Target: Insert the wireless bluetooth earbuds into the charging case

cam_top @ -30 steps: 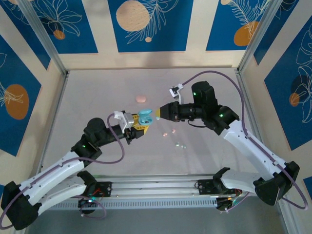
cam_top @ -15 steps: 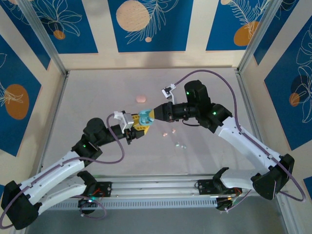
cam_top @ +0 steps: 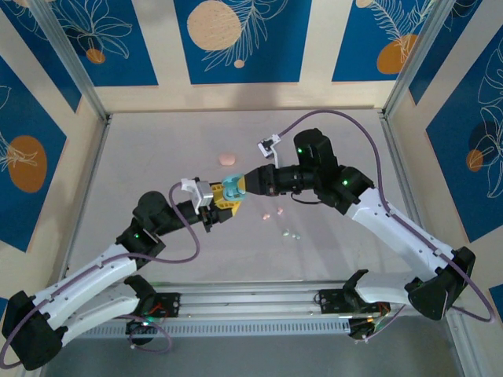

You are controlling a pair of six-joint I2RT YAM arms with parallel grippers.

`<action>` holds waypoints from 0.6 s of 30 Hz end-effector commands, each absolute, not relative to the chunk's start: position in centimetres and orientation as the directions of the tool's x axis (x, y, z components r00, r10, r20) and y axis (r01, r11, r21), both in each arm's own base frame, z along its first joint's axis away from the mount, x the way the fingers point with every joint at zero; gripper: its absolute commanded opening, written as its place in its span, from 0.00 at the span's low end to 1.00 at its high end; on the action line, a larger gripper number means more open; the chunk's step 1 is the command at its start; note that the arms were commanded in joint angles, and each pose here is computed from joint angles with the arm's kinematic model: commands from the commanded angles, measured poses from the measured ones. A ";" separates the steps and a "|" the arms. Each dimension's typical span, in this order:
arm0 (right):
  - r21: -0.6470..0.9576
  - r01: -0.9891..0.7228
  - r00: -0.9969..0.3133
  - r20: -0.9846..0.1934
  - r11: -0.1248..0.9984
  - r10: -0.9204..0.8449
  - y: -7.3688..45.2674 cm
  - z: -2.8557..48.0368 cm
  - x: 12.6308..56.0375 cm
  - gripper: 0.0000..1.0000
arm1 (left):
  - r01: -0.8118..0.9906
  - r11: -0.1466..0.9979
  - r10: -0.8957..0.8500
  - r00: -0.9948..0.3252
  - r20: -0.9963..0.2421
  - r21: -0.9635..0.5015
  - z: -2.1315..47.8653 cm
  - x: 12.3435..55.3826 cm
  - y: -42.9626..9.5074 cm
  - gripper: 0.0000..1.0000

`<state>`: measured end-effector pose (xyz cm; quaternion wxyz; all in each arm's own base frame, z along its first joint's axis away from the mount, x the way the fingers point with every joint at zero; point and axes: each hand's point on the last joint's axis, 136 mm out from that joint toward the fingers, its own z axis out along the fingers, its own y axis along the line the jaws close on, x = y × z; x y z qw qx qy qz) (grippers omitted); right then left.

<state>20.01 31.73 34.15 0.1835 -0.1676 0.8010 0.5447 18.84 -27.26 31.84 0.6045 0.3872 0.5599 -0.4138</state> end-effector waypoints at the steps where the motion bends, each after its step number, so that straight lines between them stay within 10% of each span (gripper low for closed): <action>1: 0.770 -0.482 -0.863 -0.499 0.417 -0.077 31.3 33.6 20.3 0.25 | 0.946 0.323 -0.133 0.072 -0.989 0.025 33.8 17.9 -27.2 0.26; 18: 0.745 -0.503 -0.840 -0.540 0.438 -0.048 30.6 34.6 20.1 0.47 | 0.940 0.341 -0.134 0.075 -0.988 0.025 34.0 18.2 -27.0 0.26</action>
